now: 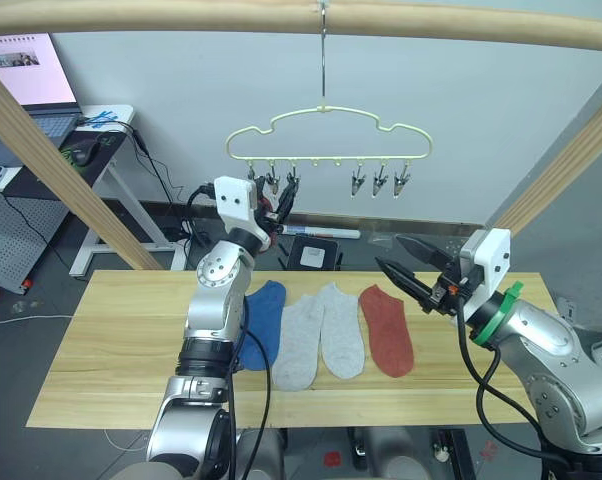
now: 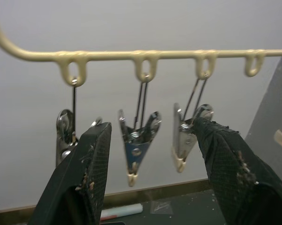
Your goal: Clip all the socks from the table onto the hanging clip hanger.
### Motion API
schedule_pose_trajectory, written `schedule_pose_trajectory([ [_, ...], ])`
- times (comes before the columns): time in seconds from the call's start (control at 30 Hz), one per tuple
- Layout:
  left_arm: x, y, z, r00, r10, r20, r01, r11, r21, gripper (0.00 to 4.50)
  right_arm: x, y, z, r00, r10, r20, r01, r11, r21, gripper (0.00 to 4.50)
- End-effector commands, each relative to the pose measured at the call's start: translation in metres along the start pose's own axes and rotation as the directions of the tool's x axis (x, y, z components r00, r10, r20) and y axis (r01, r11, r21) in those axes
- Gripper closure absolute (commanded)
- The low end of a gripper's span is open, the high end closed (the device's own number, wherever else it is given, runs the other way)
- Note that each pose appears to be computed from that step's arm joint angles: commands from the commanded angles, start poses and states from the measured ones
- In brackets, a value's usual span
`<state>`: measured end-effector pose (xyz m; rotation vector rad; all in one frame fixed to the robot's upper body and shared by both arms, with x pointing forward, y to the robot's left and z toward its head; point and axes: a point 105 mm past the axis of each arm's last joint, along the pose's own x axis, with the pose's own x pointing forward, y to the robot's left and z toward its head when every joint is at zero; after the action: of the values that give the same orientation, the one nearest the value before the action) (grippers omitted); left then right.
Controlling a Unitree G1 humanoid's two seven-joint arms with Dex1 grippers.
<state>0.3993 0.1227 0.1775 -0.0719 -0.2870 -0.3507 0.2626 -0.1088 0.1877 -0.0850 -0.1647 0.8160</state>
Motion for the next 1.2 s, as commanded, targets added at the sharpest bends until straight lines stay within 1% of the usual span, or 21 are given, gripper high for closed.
schedule_pose_trajectory([
  [0.03,0.0028,-0.0008,0.0159,0.998,0.002,0.062,-0.003,1.0,0.019,1.5,-0.0017,0.0041,0.0114,0.999,0.015,0.033,-0.014,0.999,-0.029,2.02],
  [0.47,0.0078,0.0034,0.0159,0.998,0.022,0.056,-0.022,1.0,0.004,1.5,-0.0046,0.003,0.0064,1.0,0.009,0.022,-0.008,1.0,-0.024,2.02],
  [0.6,0.0086,0.0043,0.016,0.998,0.026,0.055,-0.026,1.0,0.008,2.27,-0.0053,0.0034,0.0052,1.0,0.008,0.02,-0.008,1.0,-0.021,2.02],
  [1.2,0.0091,0.0068,0.0199,0.997,0.029,0.065,-0.027,0.999,-0.023,2.27,-0.0054,0.0033,0.0037,1.0,0.005,0.014,-0.005,1.0,-0.018,2.02],
])
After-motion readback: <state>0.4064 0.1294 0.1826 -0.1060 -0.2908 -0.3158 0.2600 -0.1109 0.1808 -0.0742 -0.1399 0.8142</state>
